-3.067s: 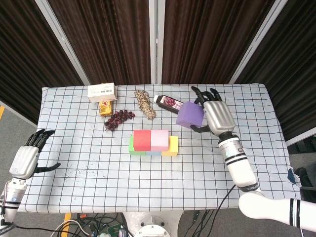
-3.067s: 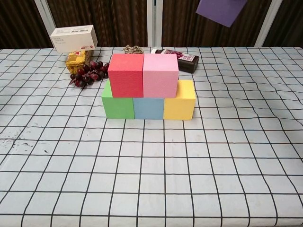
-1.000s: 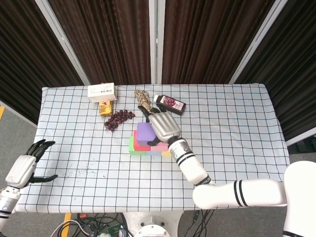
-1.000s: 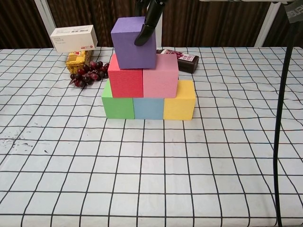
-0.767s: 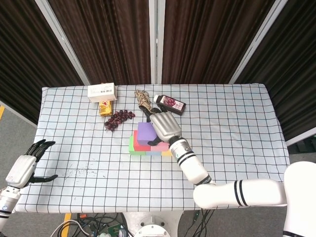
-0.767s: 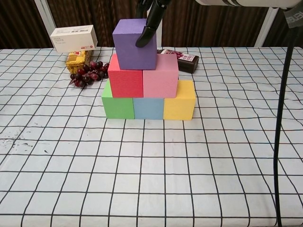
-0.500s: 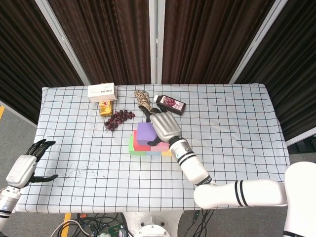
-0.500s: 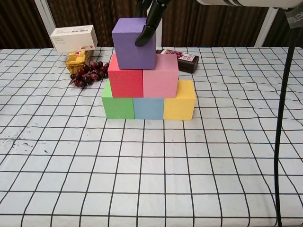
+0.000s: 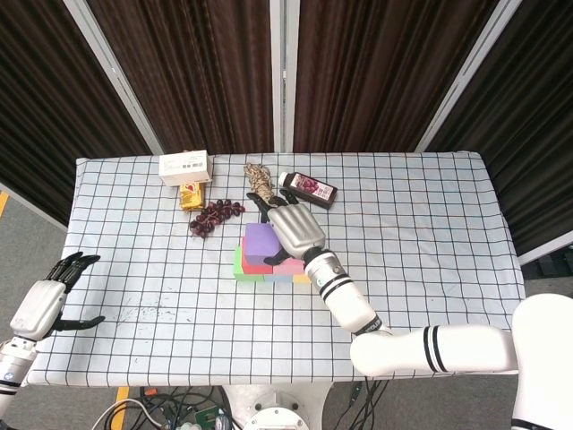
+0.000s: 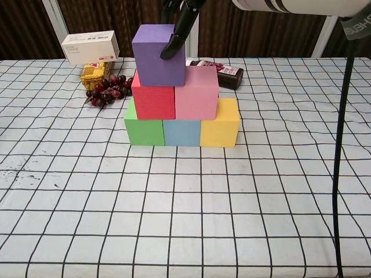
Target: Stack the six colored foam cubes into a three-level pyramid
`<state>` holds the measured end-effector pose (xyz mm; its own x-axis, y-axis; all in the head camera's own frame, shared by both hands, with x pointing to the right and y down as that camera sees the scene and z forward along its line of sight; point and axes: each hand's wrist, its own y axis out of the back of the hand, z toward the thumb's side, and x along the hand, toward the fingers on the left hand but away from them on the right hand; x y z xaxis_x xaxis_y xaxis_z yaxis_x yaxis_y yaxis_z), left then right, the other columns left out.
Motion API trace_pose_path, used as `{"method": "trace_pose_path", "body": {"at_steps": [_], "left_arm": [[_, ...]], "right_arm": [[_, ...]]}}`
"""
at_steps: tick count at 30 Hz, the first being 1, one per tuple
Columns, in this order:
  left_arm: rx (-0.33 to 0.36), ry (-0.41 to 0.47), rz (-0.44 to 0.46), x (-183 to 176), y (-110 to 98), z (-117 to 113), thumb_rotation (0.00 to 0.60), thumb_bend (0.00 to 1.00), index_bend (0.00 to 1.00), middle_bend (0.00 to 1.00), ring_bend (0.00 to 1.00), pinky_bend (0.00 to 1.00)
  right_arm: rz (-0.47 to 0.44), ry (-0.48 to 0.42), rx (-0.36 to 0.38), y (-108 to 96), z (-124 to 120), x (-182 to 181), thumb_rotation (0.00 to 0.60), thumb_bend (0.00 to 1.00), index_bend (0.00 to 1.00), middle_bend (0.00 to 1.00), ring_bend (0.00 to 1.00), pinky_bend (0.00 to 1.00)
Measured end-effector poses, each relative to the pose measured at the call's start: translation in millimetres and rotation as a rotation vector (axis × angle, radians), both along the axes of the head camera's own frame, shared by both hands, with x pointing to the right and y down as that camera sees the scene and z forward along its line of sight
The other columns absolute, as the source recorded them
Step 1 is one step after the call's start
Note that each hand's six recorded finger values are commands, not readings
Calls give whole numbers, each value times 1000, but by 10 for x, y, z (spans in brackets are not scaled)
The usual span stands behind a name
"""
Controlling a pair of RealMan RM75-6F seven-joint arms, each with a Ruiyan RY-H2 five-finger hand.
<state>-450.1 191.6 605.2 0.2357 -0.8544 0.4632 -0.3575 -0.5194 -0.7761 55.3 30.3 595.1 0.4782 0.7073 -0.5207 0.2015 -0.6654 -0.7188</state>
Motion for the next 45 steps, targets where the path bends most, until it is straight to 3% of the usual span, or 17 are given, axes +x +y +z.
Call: {"method": "trace_pose_path", "body": {"at_steps": [25,28,38,45], "left_arm": [[-6,-2,11,30,-4,20,600,0,112,103,23,97],[-5,0,14,41,-9,19,600,0,112,102,24,97],[1,3,5,40,-19,37,600,0,112,102,24,97],[24,16,-25,61,-132,91,600,0,112,101,24,97]], "right_arm": [[-3,-6,-10,-7,79,61,600,45,0,413,153,0],[-5,-9,-15,-1,85,63,600,39,0,374,147,0],[-6,-15,-33,8,93,100,600,0,0,97,4,0],[12,-53,-27,2,2,154,600,0,0,30,0,0]]}}
